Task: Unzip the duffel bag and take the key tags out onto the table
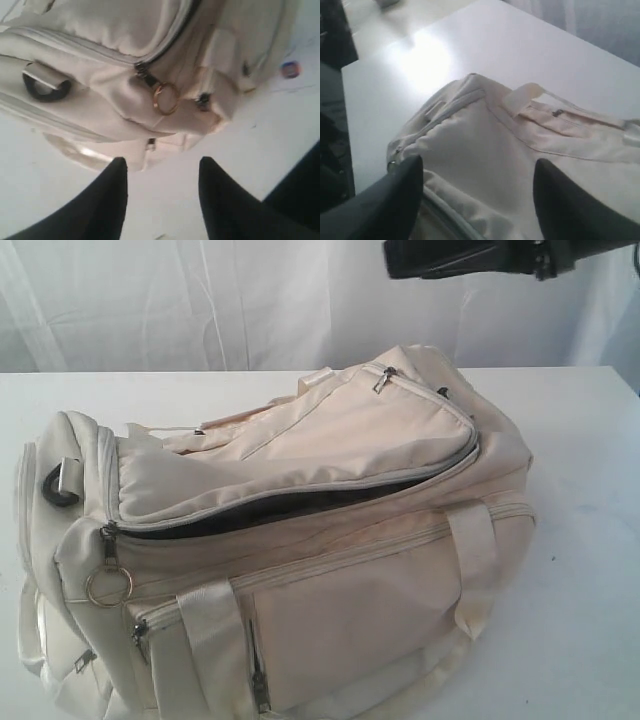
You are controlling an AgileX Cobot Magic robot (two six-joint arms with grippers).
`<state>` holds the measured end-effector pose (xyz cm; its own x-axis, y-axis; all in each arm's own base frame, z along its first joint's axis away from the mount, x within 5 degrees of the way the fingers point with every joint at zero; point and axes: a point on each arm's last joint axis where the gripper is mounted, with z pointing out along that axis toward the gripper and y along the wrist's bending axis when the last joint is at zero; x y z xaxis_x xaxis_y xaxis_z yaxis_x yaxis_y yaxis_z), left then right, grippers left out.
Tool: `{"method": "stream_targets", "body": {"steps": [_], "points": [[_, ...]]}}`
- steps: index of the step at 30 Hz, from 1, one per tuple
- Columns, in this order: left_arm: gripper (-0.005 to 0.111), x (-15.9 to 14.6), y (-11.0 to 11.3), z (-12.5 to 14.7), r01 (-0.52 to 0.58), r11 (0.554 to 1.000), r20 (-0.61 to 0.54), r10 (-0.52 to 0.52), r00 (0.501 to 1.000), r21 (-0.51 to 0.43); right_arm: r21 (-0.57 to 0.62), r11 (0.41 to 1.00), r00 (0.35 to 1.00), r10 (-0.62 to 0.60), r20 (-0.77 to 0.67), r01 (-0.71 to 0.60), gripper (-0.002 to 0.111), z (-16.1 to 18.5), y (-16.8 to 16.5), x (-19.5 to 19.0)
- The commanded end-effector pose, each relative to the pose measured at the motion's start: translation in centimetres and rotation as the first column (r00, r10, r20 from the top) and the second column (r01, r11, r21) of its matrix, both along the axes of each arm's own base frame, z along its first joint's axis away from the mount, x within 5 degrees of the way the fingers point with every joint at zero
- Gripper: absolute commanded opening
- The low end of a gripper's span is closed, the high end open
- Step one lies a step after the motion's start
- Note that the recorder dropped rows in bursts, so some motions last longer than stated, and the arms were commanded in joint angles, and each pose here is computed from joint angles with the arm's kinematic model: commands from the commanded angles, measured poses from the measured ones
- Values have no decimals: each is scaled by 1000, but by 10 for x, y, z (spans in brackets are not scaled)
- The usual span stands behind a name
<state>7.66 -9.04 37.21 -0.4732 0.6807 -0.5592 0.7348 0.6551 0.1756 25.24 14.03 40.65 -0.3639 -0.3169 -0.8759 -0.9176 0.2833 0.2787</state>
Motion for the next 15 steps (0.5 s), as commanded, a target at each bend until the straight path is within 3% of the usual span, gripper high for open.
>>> {"method": "stream_targets", "body": {"steps": [1, 3, 5, 8, 11, 12, 15], "points": [[52, -18, 2, -6, 13, 980, -100, -34, 994, -201, -59, 976, 968, 214, 130, -208, 60, 0, 35, -28], [57, -18, -7, -26, 25, 973, -139, -58, 989, -228, -129, 953, 945, 292, 146, -274, 60, -5, 49, -40], [61, -15, -12, -50, 29, 980, -143, -59, 988, -198, -216, 933, 929, 326, 175, -287, 60, -12, 58, -46], [66, -5, -14, -82, 34, 988, -65, -44, 997, -150, -333, 905, 914, 345, 211, -265, 60, -30, 73, -53], [69, 6, -13, -90, -2, 987, 56, 11, 998, -159, -369, 902, 911, 328, 249, -224, 56, -43, 79, -53], [69, 11, -9, -90, -59, 988, 97, 73, 993, -141, -370, 905, 916, 314, 248, -210, 54, -50, 81, -53], [69, 16, -6, -86, -108, 981, 150, 132, 980, -162, -370, 912, 925, 281, 255, -175, 54, -60, 82, -51]]}}
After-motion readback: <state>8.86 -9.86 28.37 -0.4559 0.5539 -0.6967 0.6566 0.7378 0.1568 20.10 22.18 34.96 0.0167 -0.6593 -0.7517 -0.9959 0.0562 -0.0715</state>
